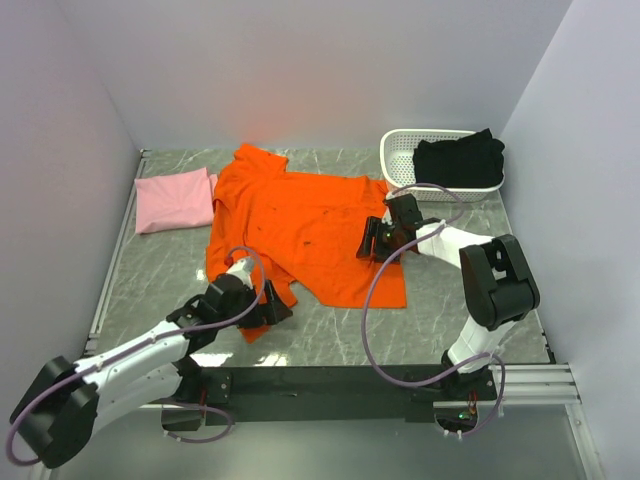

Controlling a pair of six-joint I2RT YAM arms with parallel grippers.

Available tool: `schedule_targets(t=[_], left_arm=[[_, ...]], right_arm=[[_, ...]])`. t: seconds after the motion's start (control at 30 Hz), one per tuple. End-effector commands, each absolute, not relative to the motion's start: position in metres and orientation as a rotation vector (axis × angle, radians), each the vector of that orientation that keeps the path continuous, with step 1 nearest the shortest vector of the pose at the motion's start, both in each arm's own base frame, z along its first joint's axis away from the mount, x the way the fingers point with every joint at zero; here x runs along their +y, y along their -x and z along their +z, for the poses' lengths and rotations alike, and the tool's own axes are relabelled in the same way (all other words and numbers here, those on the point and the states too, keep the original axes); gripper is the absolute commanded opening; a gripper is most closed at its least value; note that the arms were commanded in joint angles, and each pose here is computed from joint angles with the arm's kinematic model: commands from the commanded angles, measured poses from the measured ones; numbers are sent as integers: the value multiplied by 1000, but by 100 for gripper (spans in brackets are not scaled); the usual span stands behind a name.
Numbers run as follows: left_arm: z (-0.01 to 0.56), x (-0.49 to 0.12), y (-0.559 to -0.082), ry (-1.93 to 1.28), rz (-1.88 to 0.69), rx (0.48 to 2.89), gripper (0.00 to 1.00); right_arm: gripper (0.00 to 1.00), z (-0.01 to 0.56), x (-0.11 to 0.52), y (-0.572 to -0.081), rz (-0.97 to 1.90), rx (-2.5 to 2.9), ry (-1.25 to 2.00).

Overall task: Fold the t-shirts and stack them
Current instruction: Flatten the tshirt out

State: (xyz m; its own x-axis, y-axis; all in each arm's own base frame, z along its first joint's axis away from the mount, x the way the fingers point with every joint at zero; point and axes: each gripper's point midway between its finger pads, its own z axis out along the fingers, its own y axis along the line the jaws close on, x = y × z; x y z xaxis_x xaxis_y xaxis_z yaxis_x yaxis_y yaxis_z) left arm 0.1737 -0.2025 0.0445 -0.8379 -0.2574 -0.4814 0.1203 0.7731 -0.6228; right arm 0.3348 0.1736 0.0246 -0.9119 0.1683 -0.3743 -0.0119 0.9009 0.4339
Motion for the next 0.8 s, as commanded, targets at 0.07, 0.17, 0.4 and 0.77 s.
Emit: schedule_targets(t=[0.07, 0.17, 0.4, 0.77], left_arm=[[30, -189, -139, 179, -898, 2531, 99], [37, -187, -140, 207, -893, 2488, 99], [73, -169, -163, 272, -691, 2359, 99], [70, -128, -151, 570, -280, 2382, 99]], right_arm=[[67, 0, 145, -310, 399, 2767, -185], [68, 3, 135, -308, 334, 2764, -208], [69, 16, 125, -309, 276, 2736, -219], [70, 61, 122, -326, 344, 2603, -222]])
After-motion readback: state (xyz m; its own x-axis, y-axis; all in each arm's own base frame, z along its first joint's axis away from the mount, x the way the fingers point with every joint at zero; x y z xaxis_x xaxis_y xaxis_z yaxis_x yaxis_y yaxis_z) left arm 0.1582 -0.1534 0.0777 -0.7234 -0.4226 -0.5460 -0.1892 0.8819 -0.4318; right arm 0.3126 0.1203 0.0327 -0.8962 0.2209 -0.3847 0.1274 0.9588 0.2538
